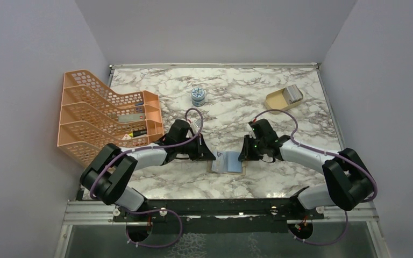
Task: Put the credit cards into the card holder
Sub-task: Insert the credit card into the card holder.
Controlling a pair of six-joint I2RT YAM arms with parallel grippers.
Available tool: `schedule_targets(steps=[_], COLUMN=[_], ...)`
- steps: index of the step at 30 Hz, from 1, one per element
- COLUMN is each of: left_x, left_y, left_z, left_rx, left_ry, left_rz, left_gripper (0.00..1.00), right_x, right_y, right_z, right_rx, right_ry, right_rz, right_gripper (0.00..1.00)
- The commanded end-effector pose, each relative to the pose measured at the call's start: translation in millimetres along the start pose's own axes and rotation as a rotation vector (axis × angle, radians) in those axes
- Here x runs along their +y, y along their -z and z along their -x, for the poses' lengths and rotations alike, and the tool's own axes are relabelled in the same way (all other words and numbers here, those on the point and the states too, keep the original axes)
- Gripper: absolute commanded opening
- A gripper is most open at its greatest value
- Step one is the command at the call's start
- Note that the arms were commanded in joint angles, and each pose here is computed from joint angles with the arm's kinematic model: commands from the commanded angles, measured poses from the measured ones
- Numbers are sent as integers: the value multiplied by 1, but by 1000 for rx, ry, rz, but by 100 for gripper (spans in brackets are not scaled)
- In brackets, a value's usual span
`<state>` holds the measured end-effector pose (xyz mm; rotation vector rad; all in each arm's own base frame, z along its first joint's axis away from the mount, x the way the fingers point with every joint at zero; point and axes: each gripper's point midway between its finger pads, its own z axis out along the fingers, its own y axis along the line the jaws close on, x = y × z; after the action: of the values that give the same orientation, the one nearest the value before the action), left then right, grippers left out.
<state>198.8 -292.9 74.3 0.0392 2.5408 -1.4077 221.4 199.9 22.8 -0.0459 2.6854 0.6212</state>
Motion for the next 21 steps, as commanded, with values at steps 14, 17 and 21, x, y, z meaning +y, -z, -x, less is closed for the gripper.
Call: schedule_targets(steps=[14,17,21], left_x=[-12,-12,-14], left_y=[-13,-13,-15], left_z=[6,6,7], left_rx=[35,40,39], left_ry=[2,9,15], left_rz=[-82,-86,-94], left_gripper=[0,0,0], right_x=[-8,-8,-6], right_y=[-1,7,6], right_z=[-2,9,14], right_rx=[-35,-77,-91], right_ry=[0,13,27], right_rz=[-34,-59,-54], right_gripper=[22,21,18])
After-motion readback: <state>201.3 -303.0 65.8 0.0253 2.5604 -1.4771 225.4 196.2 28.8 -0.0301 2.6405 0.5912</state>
